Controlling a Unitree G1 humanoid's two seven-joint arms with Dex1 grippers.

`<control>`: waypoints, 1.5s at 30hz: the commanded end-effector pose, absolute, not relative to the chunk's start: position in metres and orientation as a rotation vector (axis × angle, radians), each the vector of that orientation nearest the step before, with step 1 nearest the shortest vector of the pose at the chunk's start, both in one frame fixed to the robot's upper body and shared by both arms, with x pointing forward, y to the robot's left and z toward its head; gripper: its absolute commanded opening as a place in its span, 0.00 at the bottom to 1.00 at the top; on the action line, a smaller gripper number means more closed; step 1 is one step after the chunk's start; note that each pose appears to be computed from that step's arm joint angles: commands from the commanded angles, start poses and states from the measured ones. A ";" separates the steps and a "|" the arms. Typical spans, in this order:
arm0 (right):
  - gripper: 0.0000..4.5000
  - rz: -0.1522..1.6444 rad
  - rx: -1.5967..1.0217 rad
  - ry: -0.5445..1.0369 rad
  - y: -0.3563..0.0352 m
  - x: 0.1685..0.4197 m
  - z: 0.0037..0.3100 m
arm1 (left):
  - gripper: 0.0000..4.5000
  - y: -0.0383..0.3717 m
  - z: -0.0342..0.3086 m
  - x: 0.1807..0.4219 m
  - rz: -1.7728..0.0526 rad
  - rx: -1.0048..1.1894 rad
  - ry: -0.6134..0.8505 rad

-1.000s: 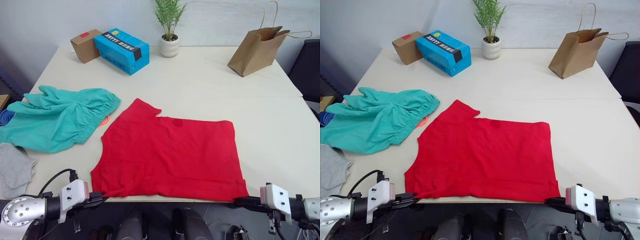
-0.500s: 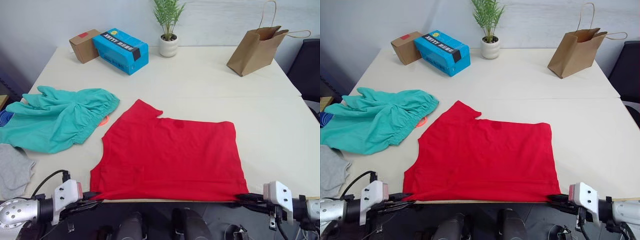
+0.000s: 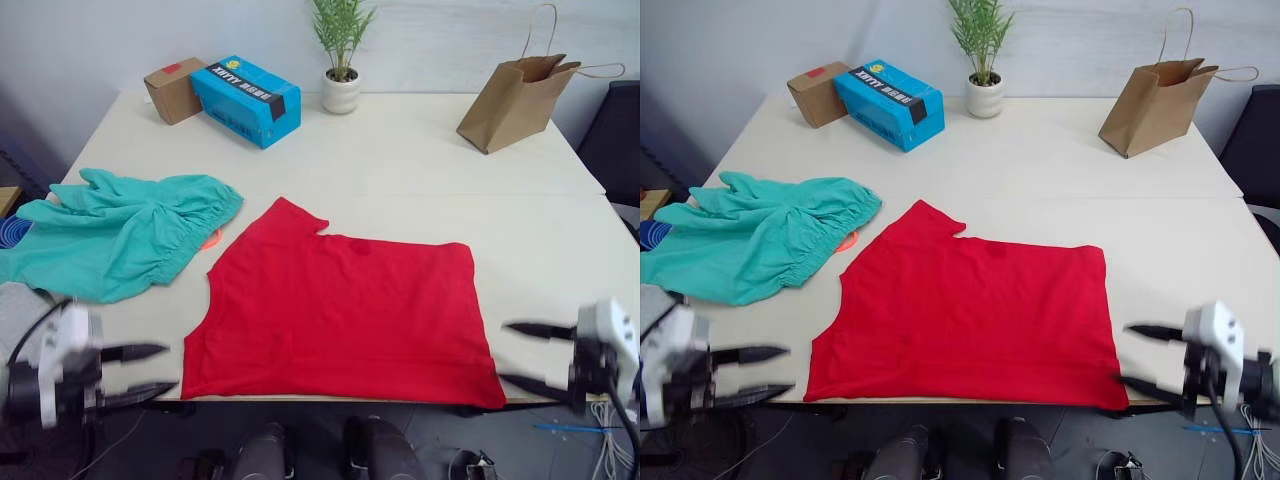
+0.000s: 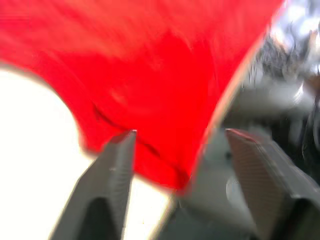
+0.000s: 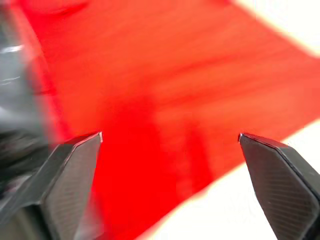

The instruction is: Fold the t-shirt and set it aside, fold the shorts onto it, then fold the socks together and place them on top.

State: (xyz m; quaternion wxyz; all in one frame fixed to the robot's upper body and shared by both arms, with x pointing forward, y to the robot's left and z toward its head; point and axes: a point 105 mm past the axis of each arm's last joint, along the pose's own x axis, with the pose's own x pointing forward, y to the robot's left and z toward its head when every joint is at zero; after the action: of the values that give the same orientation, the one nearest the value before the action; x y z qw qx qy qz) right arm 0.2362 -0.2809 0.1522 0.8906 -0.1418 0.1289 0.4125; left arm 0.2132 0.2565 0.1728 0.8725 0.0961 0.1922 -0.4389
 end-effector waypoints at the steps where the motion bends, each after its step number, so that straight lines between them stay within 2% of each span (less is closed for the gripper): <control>1: 1.00 0.799 -0.293 0.265 -0.292 0.264 0.152 | 0.97 0.257 0.183 0.249 -0.833 0.089 0.433; 7: 1.00 0.781 -0.205 0.306 -0.281 0.313 0.151 | 0.99 0.235 0.191 0.314 -0.824 0.058 0.460; 11: 1.00 0.771 -0.225 0.308 -0.274 0.348 0.154 | 0.99 0.223 0.182 0.357 -0.787 0.111 0.483; 16: 1.00 0.763 -0.172 0.383 -0.269 0.376 0.154 | 0.99 0.216 0.174 0.392 -0.749 0.088 0.521; 21: 1.00 0.721 -0.194 0.406 -0.265 0.396 0.153 | 0.99 0.216 0.163 0.415 -0.669 0.101 0.552; 25: 1.00 0.702 -0.175 0.437 -0.260 0.405 0.149 | 0.99 0.214 0.156 0.423 -0.633 0.103 0.582; 34: 1.00 0.766 -0.158 0.381 -0.241 0.412 0.155 | 0.99 0.191 0.160 0.441 -0.613 0.046 0.505; 39: 1.00 0.757 -0.207 0.429 -0.238 0.412 0.143 | 0.99 0.176 0.153 0.443 -0.640 0.055 0.511; 45: 1.00 0.708 -0.214 0.416 -0.239 0.418 0.144 | 0.99 0.172 0.147 0.445 -0.628 0.073 0.512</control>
State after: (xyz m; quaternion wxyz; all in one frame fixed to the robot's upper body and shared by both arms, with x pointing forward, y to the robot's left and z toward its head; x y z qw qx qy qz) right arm 0.4146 -0.2384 0.1398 0.9057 -0.1050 0.2083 0.3538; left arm 0.4447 0.1736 0.1488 0.9194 0.0323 0.2430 -0.3077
